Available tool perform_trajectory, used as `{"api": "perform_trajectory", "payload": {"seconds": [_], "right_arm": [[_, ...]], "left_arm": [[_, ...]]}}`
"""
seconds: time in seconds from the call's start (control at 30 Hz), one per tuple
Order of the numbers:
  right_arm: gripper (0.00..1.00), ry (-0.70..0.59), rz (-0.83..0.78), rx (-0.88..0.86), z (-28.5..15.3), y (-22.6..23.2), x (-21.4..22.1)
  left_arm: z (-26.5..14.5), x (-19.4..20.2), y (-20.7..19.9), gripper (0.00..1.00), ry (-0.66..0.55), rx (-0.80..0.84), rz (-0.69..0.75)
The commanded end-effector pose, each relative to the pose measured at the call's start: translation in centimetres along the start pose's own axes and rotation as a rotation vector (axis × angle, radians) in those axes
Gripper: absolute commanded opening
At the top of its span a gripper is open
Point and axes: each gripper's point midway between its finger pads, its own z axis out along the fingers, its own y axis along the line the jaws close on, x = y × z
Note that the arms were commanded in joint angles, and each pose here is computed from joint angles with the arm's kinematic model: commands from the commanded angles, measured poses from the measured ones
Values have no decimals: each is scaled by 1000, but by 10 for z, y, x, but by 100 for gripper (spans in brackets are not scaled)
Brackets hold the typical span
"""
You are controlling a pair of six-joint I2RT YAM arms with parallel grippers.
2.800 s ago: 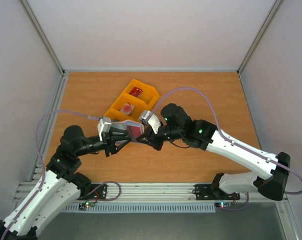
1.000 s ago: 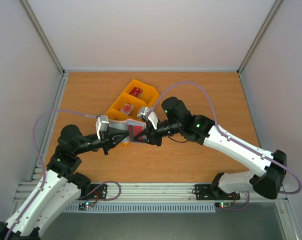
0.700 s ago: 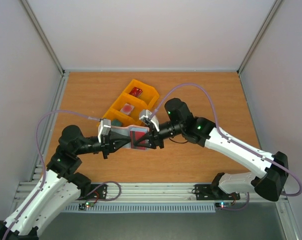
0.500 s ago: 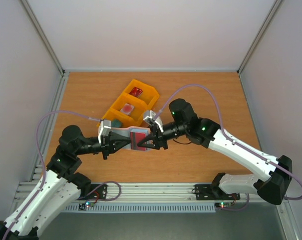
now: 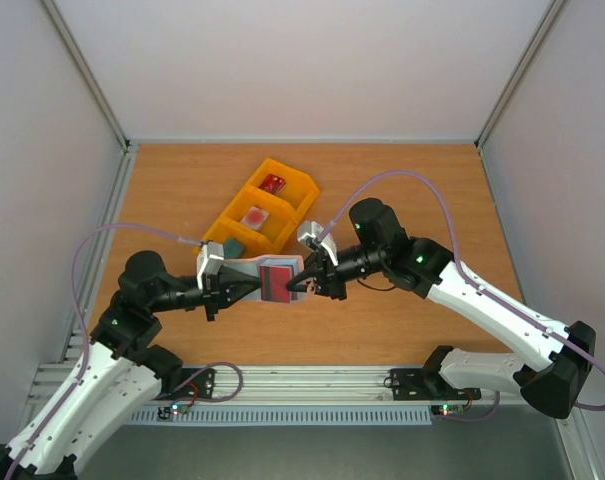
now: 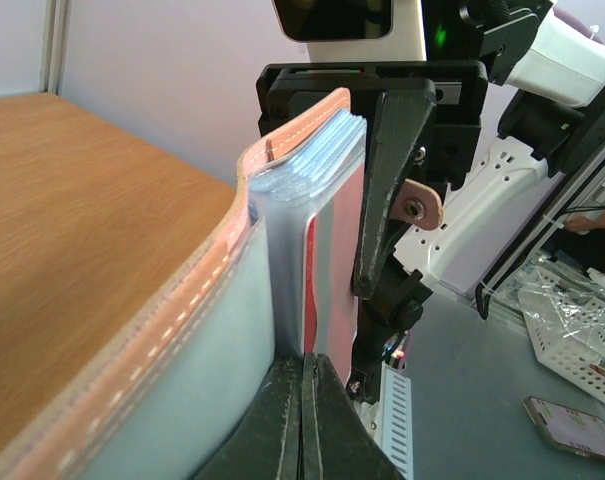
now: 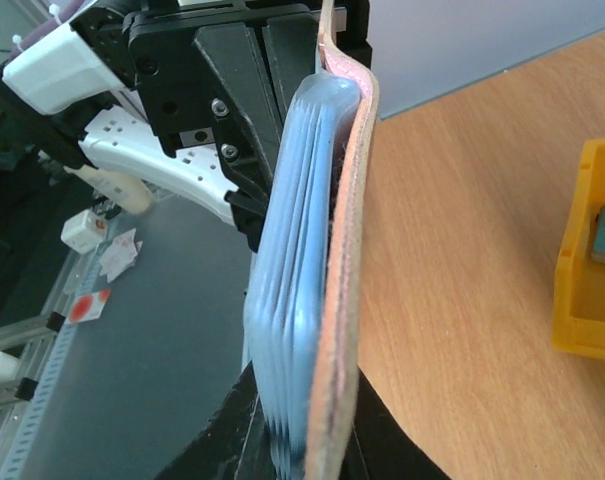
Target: Take the credit cards out of the card holder
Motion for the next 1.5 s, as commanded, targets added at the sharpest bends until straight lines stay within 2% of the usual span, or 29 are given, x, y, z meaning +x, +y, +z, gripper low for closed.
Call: {"api": "perform_trajectory", "payload": {"seconds": [0.0,0.1,0.37,0.5,0.6,0.67,0.7,0.8,0.87,1.07,1.1,1.13,1.27,1.4,1.47], "right_arm": [[8,-5,-19,-4,-8,6,0],[5,-5,-19,-4,-9,7,1],[15,-6,-15,-5,-13,7,-1],[13,-11,-10,-41,-10,10,-5],[11,-28,-27,-54,-10,13,-8],[11,-34,-33,-71,-9,15,-12],[11,-33,-28,-84,-8,15,-14],[11,-25,-22,-114,-1,16,-20],[11,-21,-32,-117,2,16,-21],[11,-18,-64,-162,10,25,-24],[12,-17,-70,-176,11,28,-25],[11,-21,-76,-190,11,30,-26],[12,-31,-102,-203,8,35,-26],[15,-30,-108,-172,3,33,-23],[20,-39,-102,-134,-1,28,-22]], "left_arm": [[-6,-19,-5,0,-46,-29,67],[-7,-19,-6,0,-44,-23,70],[-7,-18,-9,0,-37,-3,95],[-6,-19,-10,0,-42,10,86],[-4,-9,-24,0,-5,115,110],[-3,-7,-19,1,-7,91,103],[-1,-6,-13,4,-4,69,92],[1,-11,-5,26,-16,31,96],[1,-15,-7,34,-26,44,98],[2,-16,-7,38,-21,36,92],[2,-15,-6,37,-20,37,91],[2,-16,-7,32,-21,40,92],[0,-17,-20,3,-25,104,109],[-2,-17,-27,0,-19,132,103],[-2,-18,-23,0,-22,106,83]]}}
